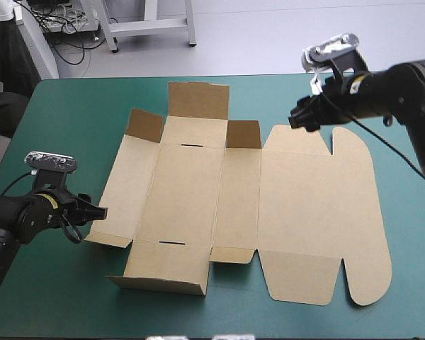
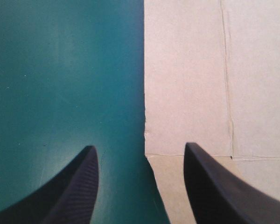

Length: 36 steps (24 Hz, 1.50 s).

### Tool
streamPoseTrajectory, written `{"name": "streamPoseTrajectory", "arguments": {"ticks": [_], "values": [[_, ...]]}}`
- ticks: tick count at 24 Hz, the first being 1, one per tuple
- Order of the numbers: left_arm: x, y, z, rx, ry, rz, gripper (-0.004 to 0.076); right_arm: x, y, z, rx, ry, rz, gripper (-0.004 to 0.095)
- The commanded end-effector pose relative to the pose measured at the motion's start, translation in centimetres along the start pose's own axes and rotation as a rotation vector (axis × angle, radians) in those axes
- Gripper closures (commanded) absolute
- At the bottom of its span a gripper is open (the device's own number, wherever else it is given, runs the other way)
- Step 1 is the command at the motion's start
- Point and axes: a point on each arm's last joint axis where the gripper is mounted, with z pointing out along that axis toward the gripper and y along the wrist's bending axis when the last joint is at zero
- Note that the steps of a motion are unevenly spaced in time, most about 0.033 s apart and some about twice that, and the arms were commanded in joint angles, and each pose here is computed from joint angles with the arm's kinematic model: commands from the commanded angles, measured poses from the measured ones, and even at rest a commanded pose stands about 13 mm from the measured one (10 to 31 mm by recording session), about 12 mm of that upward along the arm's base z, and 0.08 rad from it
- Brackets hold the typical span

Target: Fold the box

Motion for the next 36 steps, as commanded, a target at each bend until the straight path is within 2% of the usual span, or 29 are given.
{"name": "streamPoseTrajectory", "arguments": {"ticks": [1,5,11,16,19,21,24,28,36], "values": [[-1.7,1.1,0.8,0.025,-0.034,-0.05,0.0327,3.3,1.3,-3.9,-0.018,-0.019,0.02,0.0278],[-1.8,3.6,2.6,0.153,0.009,-0.158,0.0327,7.3,2.2,-6.2,-0.003,-0.007,0.051,0.0278],[-1.9,6.6,4.2,0.312,-0.017,-0.356,0.0327,11.8,3.7,-10.4,0.004,-0.082,0.096,0.0278],[-1.3,8.1,6.7,0.344,0.082,-0.416,0.0327,14.9,4.5,-13.0,0.031,-0.149,0.122,0.0278],[-0.6,8.7,9.8,0.393,0.206,-0.443,0.0327,16.7,4.9,-14.5,0.046,-0.194,0.122,0.0278],[-0.4,8.7,11.4,0.455,0.246,-0.453,0.0327,17.2,5.1,-15.0,0.048,-0.212,0.119,0.0278],[-0.7,8.4,13.1,0.558,0.227,-0.462,0.0327,17.4,5.2,-15.1,0.045,-0.219,0.123,0.0278],[-0.1,8.4,15.5,0.621,0.284,-0.494,0.0327,17.4,5.2,-15.1,0.044,-0.219,0.132,0.0278],[-1.0,7.2,15.5,0.831,0.236,-0.528,0.0327,17.4,5.2,-15.1,0.046,-0.219,0.145,0.0278]]}}
